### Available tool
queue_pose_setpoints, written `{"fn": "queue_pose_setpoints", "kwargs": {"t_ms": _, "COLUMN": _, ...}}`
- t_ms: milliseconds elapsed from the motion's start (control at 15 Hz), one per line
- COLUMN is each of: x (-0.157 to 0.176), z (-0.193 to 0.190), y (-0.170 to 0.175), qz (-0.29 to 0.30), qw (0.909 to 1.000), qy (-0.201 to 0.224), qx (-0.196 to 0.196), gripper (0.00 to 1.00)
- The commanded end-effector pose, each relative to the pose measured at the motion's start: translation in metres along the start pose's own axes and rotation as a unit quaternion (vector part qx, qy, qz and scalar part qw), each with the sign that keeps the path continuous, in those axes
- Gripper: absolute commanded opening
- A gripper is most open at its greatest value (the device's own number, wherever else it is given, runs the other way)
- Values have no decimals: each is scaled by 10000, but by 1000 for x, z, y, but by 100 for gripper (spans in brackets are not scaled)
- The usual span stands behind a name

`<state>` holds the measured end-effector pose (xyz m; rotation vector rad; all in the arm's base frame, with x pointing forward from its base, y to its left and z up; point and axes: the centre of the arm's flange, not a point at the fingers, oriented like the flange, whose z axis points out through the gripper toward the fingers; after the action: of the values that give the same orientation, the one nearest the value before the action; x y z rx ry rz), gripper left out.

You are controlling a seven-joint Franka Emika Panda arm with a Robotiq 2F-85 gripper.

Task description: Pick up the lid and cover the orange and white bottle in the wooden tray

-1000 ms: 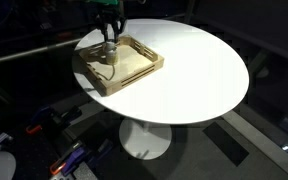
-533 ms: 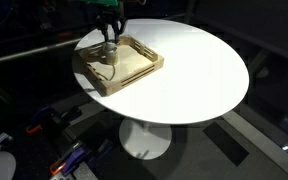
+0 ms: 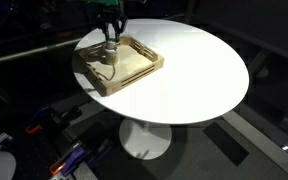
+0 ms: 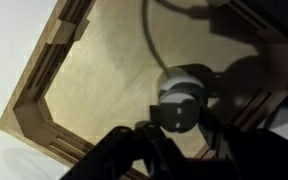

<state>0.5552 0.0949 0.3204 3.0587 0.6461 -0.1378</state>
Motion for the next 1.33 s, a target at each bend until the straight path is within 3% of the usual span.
{"fn": "queue_pose_setpoints", "kwargs": {"t_ms": 0, "x": -6, "z": -3, "y": -1, "qz": 23, "qw": 9999, "qy": 101, "qx": 77, "gripper": 19}}
{"fn": "queue_pose_setpoints", "kwargs": {"t_ms": 1267, "x": -5, "z": 10, "y": -1, "qz": 179, "qw": 9996, "qy": -15, "qx": 233, "gripper": 19}}
